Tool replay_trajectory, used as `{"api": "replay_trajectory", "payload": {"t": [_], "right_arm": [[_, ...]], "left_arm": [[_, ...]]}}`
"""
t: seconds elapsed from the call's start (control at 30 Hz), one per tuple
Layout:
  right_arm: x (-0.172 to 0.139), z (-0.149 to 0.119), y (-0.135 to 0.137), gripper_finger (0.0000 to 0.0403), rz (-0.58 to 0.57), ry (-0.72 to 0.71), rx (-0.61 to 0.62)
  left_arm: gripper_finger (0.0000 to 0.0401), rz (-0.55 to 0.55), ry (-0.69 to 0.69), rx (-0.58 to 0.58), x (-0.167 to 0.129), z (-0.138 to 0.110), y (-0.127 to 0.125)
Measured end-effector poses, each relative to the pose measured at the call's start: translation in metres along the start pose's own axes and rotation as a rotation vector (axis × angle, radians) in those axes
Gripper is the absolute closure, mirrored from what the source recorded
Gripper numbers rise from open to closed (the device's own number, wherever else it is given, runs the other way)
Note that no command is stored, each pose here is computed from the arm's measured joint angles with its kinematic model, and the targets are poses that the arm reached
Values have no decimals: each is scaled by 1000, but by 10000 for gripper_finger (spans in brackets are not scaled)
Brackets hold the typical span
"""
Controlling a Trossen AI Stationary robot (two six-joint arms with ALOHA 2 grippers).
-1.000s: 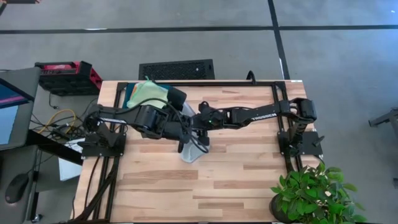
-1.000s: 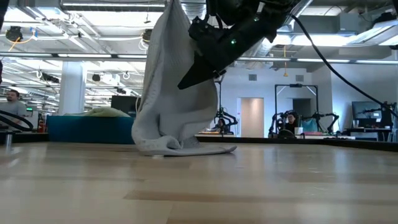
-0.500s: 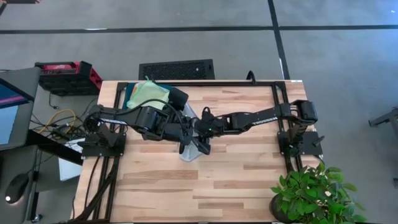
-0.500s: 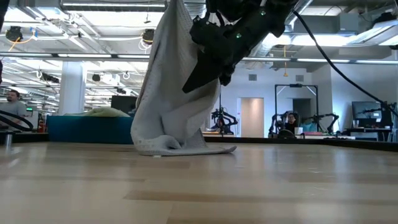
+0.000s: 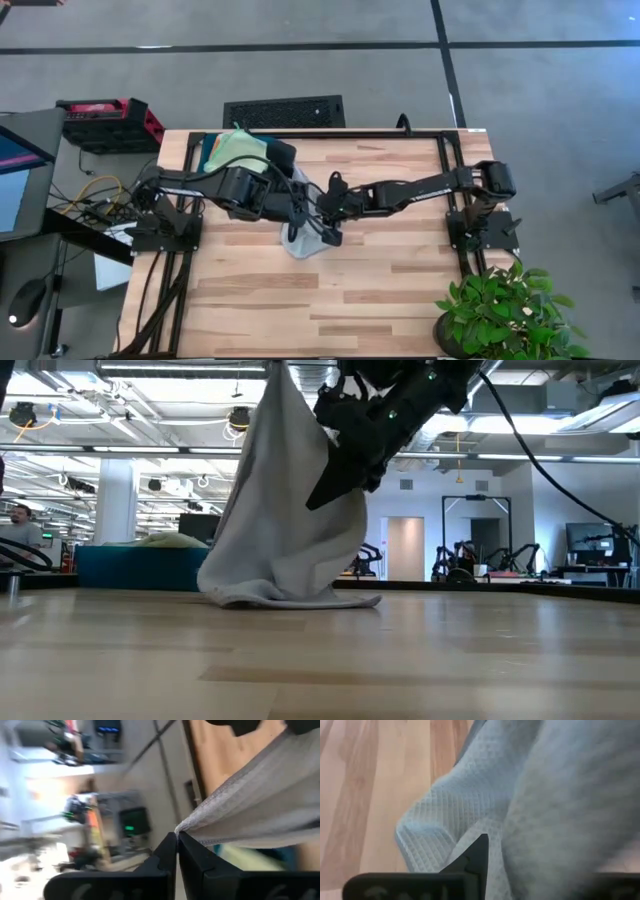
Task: Fold microfiber towels
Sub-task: Fold the gray towel
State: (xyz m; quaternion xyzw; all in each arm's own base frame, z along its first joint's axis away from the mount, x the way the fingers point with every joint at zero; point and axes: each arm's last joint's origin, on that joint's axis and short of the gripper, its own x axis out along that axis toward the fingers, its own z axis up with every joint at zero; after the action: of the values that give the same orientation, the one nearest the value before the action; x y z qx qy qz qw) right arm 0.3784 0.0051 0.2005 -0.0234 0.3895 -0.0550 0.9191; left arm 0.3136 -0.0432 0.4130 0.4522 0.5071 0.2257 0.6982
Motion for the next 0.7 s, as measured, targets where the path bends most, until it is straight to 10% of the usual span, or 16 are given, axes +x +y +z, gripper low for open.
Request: {"api": "replay_trajectory", "payload": {"t": [0.7], "right_arm": [[-20,13,-27,328,-76,-81,-77]], "left_arm": [[401,-403,25,-321,5,0,-17]]}}
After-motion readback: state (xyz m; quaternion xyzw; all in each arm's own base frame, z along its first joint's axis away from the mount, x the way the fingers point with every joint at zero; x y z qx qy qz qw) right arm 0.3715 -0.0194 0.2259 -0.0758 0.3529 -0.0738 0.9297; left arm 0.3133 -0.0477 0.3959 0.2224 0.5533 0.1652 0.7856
